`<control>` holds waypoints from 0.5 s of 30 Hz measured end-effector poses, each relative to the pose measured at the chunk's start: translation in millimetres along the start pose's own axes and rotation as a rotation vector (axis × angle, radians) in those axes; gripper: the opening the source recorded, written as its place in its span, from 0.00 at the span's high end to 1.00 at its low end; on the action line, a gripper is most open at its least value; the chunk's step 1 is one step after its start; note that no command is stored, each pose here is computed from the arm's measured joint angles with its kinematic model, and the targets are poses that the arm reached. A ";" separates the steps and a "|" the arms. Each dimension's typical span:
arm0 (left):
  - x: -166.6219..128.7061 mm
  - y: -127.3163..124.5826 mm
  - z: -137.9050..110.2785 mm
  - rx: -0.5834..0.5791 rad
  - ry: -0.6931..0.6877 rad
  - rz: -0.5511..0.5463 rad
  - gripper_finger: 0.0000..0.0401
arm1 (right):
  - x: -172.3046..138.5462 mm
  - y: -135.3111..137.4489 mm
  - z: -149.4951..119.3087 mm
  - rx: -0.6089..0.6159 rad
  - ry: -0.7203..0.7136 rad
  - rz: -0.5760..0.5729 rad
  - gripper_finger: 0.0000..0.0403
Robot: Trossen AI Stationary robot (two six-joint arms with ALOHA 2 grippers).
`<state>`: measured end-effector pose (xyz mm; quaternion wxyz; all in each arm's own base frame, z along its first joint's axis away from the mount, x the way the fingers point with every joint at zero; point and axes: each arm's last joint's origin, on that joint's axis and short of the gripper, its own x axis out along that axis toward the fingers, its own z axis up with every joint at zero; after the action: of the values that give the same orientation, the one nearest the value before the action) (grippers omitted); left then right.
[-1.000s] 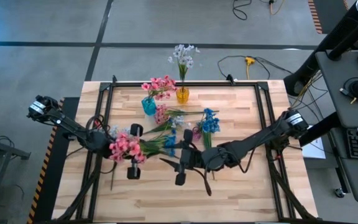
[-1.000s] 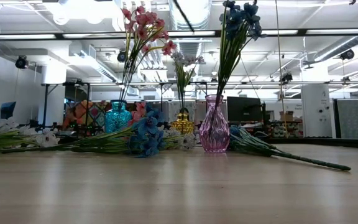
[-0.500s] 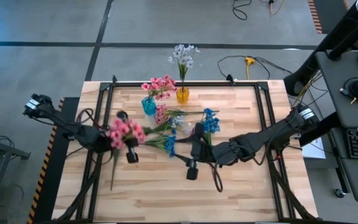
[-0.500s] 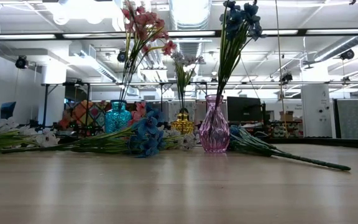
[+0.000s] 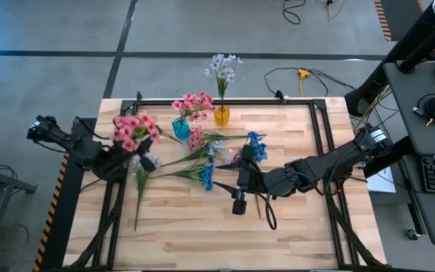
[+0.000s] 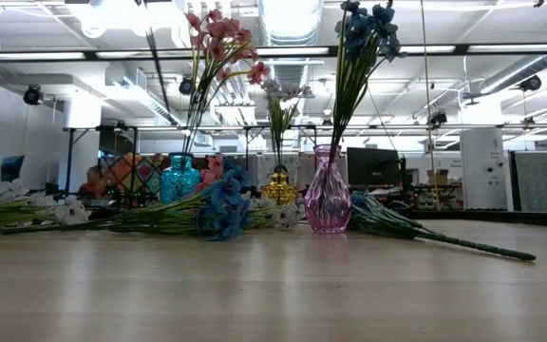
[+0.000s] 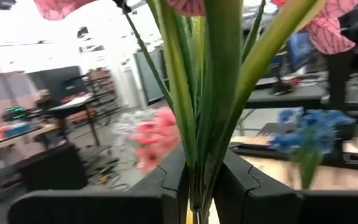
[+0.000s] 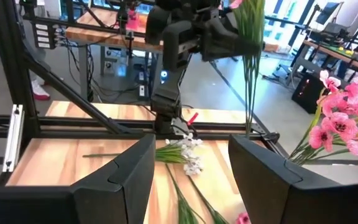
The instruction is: Sort flowers into vase by color
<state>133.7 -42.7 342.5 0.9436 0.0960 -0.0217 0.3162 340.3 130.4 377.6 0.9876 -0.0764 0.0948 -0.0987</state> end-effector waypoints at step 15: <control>3.9 46.8 21.7 0.030 0.005 0.023 0.91 | 0.3 -2.0 -0.4 -0.033 0.006 -0.045 0.51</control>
<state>109.1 -8.1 372.0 0.9384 0.1092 -0.0156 0.3276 340.2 128.4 377.5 0.9835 -0.0943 0.0974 -0.1198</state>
